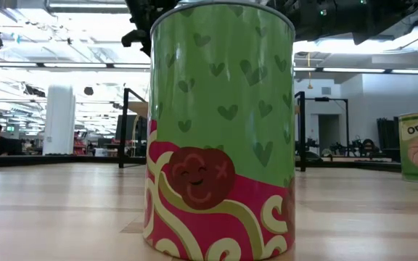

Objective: Pick and place cans onto a shelf
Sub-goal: Put the top left pink small can on the shelf, then put the middle right large dark green can on the shelf and align it with the green can

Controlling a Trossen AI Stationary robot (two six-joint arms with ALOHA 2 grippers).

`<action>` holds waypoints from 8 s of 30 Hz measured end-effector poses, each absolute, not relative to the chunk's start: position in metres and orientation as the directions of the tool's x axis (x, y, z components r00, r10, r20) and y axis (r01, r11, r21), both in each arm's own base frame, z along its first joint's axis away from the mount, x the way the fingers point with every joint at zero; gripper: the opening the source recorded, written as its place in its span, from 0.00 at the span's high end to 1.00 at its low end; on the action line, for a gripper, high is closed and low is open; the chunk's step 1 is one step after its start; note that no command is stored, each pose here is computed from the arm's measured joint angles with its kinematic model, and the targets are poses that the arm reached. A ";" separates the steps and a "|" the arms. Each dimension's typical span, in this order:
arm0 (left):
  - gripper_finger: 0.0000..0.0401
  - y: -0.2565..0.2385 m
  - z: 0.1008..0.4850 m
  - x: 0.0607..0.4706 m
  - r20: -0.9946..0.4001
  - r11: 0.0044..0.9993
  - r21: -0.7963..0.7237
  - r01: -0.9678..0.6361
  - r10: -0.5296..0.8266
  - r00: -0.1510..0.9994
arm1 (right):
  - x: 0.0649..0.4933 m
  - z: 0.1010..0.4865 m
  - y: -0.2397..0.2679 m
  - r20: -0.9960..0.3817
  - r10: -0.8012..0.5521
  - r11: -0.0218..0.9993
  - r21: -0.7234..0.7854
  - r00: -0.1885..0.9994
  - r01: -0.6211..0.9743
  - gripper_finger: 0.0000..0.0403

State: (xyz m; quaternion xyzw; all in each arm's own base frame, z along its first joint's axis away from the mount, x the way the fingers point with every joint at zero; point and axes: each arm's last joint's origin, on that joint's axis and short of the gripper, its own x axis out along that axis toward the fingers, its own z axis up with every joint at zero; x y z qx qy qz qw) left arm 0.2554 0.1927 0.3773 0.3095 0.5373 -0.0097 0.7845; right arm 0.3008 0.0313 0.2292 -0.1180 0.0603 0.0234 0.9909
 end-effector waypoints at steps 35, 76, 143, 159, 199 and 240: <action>0.89 0.206 0.355 0.256 -0.844 0.836 0.468 0.286 0.327 0.425 | 0.301 0.229 0.031 -0.127 0.034 0.971 -0.230 0.991 -0.063 0.99; 0.95 0.146 0.353 0.149 -0.594 0.845 0.527 -0.089 0.441 0.673 | 0.270 0.208 0.021 0.108 0.100 0.969 -0.235 0.989 -0.073 0.99; 1.00 0.048 0.244 0.131 -0.090 0.990 0.140 -0.025 0.037 0.995 | 0.200 0.239 0.062 -0.967 -0.231 0.638 -0.236 -0.110 0.733 0.62; 1.00 0.048 0.243 0.131 -0.097 0.990 0.138 -0.024 0.037 0.995 | 0.191 0.222 0.056 -0.975 -0.203 0.602 -0.197 -0.091 0.774 0.71; 1.00 0.048 0.241 0.131 -0.119 0.990 0.137 -0.019 0.035 0.992 | 0.299 0.397 -0.046 -0.840 -0.375 0.898 -0.223 0.392 0.380 0.98; 1.00 0.048 0.241 0.131 -0.119 0.990 0.143 -0.015 0.032 0.992 | 0.318 0.374 -0.121 -0.873 -0.478 0.843 -0.428 0.091 0.325 0.75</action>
